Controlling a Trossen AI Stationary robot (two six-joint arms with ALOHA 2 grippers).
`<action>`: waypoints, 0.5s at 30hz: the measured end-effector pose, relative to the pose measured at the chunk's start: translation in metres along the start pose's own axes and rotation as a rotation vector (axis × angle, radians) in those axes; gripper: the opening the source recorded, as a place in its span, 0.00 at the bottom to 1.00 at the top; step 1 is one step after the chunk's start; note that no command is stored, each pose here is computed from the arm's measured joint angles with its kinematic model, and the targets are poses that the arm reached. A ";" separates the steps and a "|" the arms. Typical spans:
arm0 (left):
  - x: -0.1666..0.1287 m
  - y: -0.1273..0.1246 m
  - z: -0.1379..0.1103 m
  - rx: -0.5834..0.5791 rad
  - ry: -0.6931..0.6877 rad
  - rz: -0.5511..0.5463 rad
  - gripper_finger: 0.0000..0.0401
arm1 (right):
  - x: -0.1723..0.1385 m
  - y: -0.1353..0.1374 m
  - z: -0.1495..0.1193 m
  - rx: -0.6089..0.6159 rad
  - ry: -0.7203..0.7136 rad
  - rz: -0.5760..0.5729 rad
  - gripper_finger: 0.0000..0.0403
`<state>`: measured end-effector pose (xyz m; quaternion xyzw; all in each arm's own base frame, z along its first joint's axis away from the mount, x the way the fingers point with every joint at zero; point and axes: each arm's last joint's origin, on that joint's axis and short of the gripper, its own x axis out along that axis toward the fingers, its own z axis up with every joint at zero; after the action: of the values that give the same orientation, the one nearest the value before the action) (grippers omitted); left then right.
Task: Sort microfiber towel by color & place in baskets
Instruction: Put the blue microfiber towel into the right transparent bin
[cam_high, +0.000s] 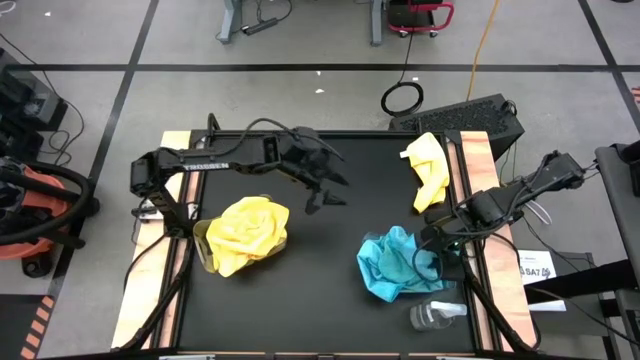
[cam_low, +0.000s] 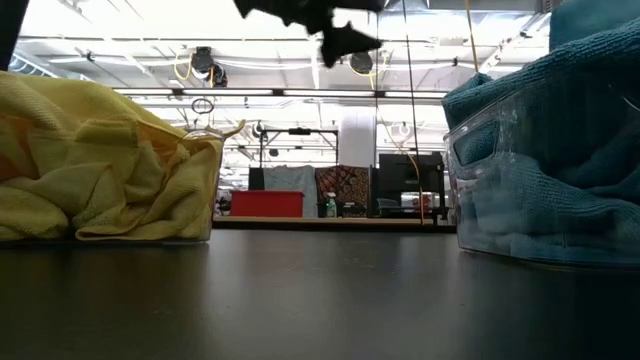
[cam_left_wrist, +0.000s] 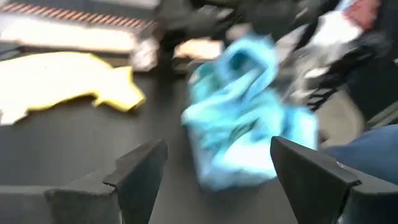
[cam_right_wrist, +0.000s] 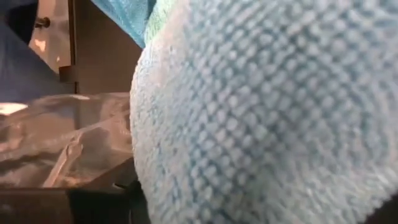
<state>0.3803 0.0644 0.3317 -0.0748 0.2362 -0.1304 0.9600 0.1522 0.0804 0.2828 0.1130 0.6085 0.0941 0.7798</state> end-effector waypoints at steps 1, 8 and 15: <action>0.007 -0.001 0.001 0.008 -0.028 -0.035 0.73 | 0.001 0.000 0.001 -0.001 -0.002 -0.004 0.62; 0.067 0.002 -0.008 -0.046 -0.158 -0.221 0.69 | 0.007 0.001 0.006 0.002 0.006 -0.033 0.62; 0.118 -0.001 -0.035 -0.122 -0.169 -0.384 0.69 | 0.013 0.002 0.014 0.047 -0.058 -0.096 0.62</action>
<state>0.4645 0.0266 0.2504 -0.1871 0.1437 -0.2894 0.9277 0.1692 0.0850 0.2745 0.1050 0.5924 0.0389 0.7978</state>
